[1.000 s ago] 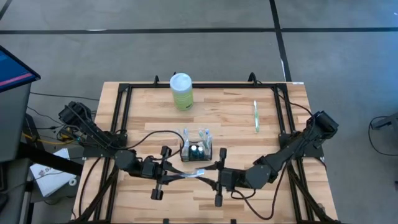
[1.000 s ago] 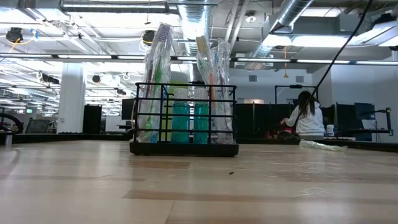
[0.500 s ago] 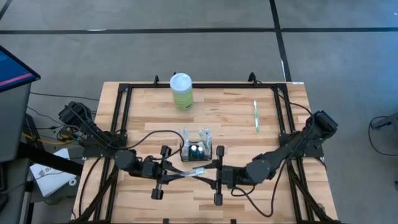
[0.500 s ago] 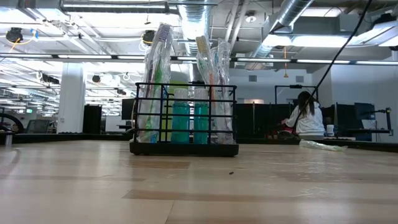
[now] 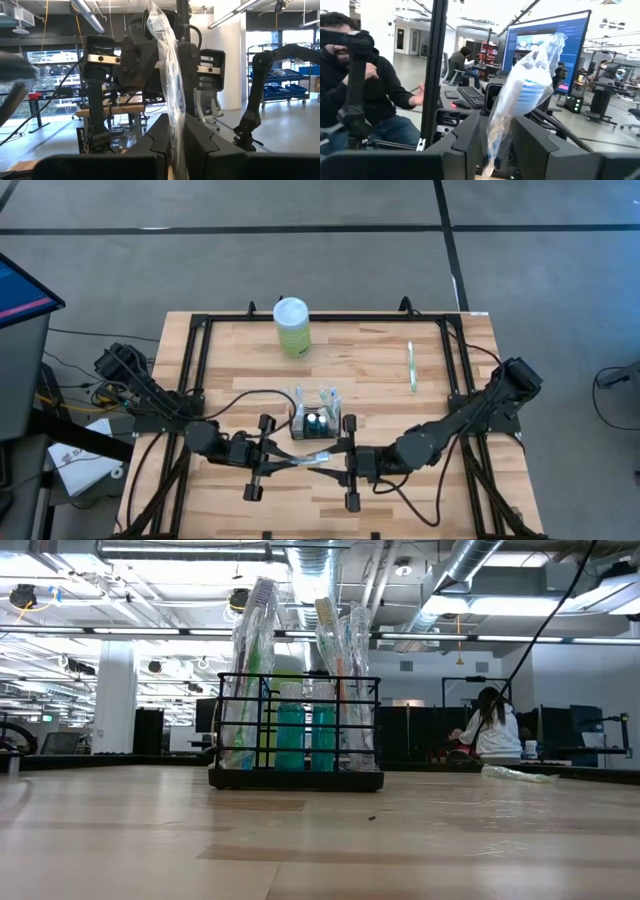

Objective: Pick & Place toothbrushing station
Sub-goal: Put the blue toothbrush into the wire organizer

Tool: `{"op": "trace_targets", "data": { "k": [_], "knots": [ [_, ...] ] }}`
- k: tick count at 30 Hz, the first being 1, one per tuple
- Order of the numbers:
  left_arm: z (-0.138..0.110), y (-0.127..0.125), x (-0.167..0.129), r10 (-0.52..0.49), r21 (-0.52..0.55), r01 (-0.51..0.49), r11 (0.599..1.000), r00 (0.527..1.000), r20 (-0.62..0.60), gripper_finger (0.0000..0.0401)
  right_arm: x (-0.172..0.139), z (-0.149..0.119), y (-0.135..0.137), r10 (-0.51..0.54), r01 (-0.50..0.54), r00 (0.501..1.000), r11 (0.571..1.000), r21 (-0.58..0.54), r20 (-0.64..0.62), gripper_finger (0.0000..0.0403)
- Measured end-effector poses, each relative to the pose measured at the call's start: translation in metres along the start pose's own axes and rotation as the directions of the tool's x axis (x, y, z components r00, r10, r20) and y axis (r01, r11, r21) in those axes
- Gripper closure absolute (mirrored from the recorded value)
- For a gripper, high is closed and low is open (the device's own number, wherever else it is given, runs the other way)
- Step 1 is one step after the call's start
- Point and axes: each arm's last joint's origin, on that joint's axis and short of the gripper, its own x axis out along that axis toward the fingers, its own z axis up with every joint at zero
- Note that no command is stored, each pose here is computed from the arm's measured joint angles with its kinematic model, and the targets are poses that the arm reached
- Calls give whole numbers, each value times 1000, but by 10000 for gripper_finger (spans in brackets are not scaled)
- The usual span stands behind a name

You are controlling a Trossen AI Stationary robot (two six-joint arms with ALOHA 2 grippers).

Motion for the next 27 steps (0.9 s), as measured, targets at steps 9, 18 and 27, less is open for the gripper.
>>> {"op": "trace_targets", "data": {
  "k": [9,18,27],
  "knots": [
    [-1,3,1,10,5,-10,1000,1000,-2,381,3,-1,-5,-2,2,1000,1000,5,5,385],
    [-1,3,1,23,6,-23,1000,1000,-8,334,3,-3,-5,-3,3,1000,1000,-21,-21,396],
    [-5,6,0,122,14,-121,993,992,-38,286,1,-11,-6,-71,63,989,996,-67,-131,398]
  ]
}}
